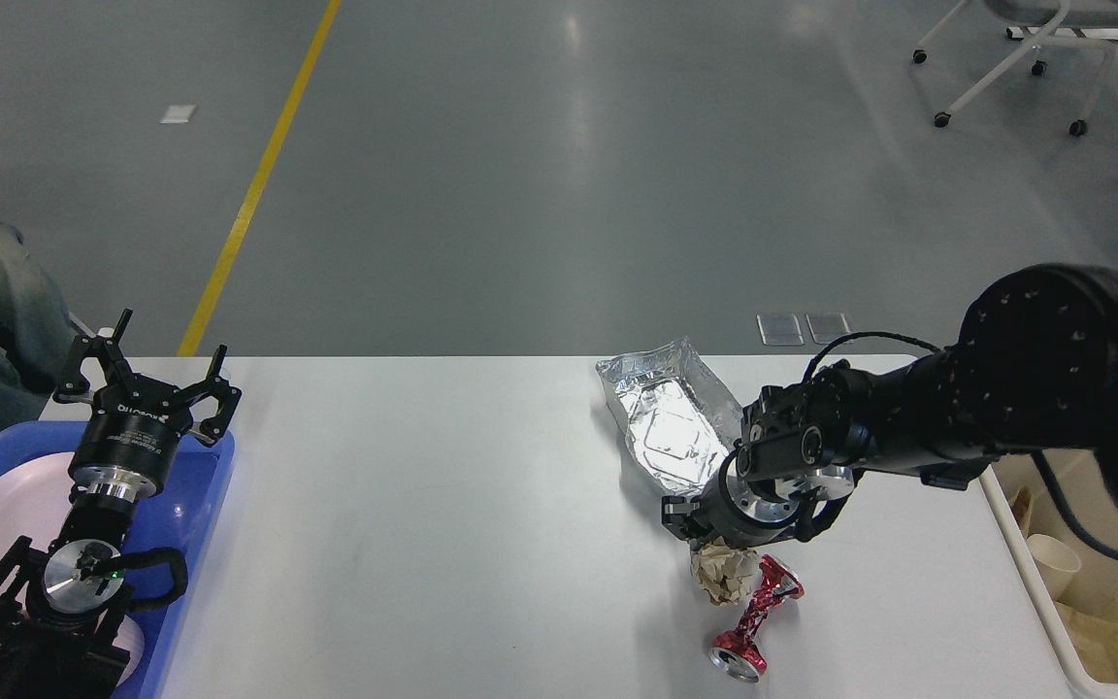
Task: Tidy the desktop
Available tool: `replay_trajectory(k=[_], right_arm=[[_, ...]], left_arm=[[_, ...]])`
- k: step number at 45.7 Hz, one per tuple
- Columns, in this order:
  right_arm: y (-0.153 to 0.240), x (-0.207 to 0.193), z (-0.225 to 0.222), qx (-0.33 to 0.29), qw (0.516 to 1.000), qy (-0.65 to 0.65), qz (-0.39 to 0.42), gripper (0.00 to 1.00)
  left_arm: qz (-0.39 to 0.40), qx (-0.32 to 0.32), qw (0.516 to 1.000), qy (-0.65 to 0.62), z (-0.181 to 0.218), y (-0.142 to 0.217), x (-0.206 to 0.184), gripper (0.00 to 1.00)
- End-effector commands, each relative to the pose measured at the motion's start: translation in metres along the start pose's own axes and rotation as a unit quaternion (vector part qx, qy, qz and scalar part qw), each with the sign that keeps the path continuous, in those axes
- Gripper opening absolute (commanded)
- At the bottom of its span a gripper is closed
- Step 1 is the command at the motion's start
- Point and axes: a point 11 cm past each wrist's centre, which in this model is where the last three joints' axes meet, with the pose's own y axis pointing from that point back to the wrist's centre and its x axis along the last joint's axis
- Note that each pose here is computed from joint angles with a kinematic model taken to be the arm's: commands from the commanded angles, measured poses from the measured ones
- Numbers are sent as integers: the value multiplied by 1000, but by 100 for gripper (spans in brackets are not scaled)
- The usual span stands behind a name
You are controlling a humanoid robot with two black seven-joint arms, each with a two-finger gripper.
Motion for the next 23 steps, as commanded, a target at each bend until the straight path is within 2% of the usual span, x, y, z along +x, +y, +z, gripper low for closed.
replay_trajectory(k=[1, 11, 23], right_arm=[[53, 12, 3, 3, 1000, 0, 1, 0], [147, 19, 2, -1, 1000, 19, 16, 0], [232, 19, 15, -37, 998, 17, 53, 0]], left_arm=[[0, 0, 1000, 0, 0, 0, 0, 96], [0, 0, 1000, 0, 0, 0, 0, 96], [0, 0, 1000, 0, 0, 0, 0, 96]])
